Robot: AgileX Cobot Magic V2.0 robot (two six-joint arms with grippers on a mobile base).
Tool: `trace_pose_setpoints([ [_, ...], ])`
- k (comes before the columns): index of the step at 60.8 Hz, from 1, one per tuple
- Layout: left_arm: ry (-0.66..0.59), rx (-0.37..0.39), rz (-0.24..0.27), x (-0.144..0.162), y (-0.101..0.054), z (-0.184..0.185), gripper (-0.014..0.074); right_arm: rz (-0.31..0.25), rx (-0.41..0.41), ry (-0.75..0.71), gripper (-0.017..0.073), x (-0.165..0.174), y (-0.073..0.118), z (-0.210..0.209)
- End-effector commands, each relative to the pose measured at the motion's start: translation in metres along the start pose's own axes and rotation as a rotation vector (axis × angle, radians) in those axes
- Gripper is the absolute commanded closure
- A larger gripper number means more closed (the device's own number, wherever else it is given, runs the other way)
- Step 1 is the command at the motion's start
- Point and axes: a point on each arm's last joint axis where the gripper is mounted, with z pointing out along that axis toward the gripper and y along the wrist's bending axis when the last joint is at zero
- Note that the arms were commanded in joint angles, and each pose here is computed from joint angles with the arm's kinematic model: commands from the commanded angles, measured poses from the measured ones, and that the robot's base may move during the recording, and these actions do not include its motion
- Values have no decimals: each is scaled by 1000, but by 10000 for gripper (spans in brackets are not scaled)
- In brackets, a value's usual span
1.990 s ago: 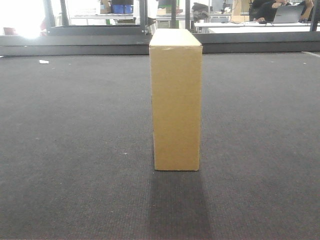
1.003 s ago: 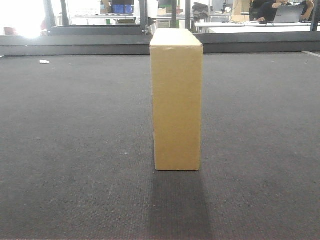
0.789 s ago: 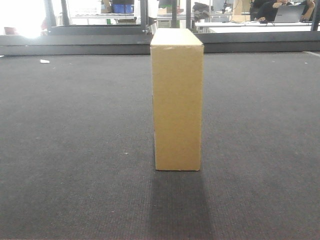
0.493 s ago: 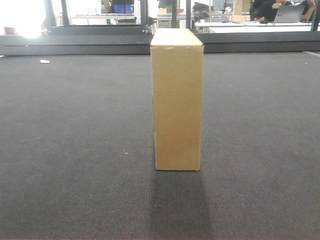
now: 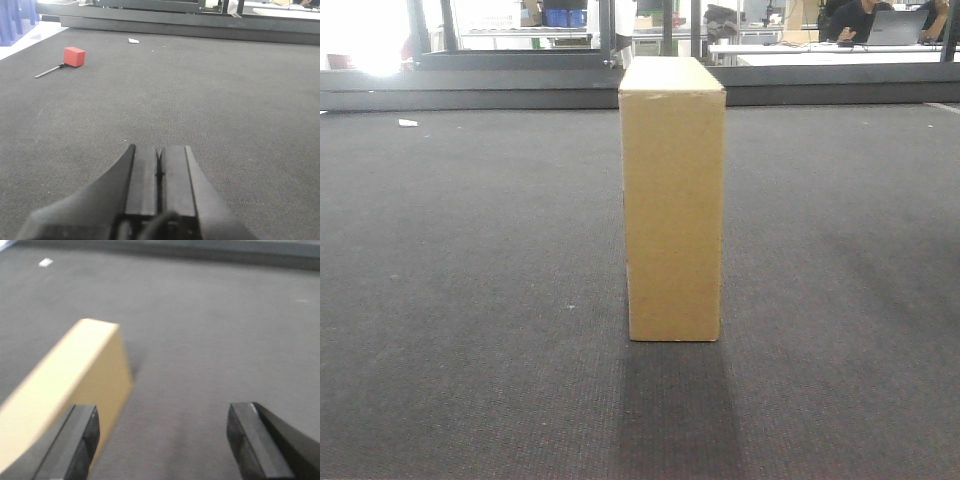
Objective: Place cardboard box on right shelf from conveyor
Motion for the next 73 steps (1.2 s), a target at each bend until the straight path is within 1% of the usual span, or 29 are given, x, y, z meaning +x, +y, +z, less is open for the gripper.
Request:
trace_pose_setpoints([
  [1,-92,0,-5,-6,0,-1,710,-37,-76,-43,-62,-35,20,9],
  [5,-92,0,-5,-6,0,-1,710,-58,-124,22,-62,-48,38,24],
  [10,-92,0,-5,-6,0,-1,710,-54,-162,93,-62,-60,57,40],
  [14,-92,0,-5,-6,0,-1,710,-54,-172,157,-62,-68,74,56],
  [15,-92,0,-5,-6,0,-1,710,-47,-174,171,-62,-69,78,59],
  [17,-92,0,-5,-6,0,-1,710,-45,-164,200,-62,-72,84,67],
  [18,-92,0,-5,-6,0,-1,710,-29,-156,219,-62,-73,89,71],
  [19,-92,0,-5,-6,0,-1,710,-33,-151,230,-62,-74,91,74],
  [20,-92,0,-5,-6,0,-1,710,-13,-140,247,-62,-75,95,79],
  [22,-92,0,-5,-6,0,-1,710,-5,-116,275,-62,-76,99,84],
  [23,-92,0,-5,-6,0,-1,710,12,-108,285,-62,-78,103,89],
  [24,-92,0,-5,-6,0,-1,710,7,-96,292,-62,-78,105,91],
  [26,-92,0,-5,-6,0,-1,710,47,-57,330,-62,-78,109,97],
  [29,-92,0,-5,-6,0,-1,710,96,-23,356,-62,-79,115,104],
  [30,-92,0,-5,-6,0,-1,709,110,7,379,-62,-78,117,107],
  [31,-92,0,-5,-6,0,-1,710,124,14,384,-62,-78,119,110],
  [34,-92,0,-5,-6,0,-1,710,139,61,411,-62,-77,124,116],
  [35,-92,0,-5,-6,0,-1,710,138,91,435,-62,-74,125,121],
  [40,-92,0,-5,-6,0,-1,710,122,130,461,-62,-70,131,132],
  [44,-92,0,-5,-6,0,-1,710,126,154,490,-62,-64,132,140],
  [53,-92,0,-5,-6,0,-1,710,146,173,510,-62,-56,135,151],
  [63,-92,0,-5,-6,0,-1,710,150,184,516,-62,-53,134,156],
  [70,-92,0,-5,-6,0,-1,710,186,207,520,-62,-51,130,162],
  [73,-92,0,-5,-6,0,-1,710,192,210,520,-62,-50,130,165],
])
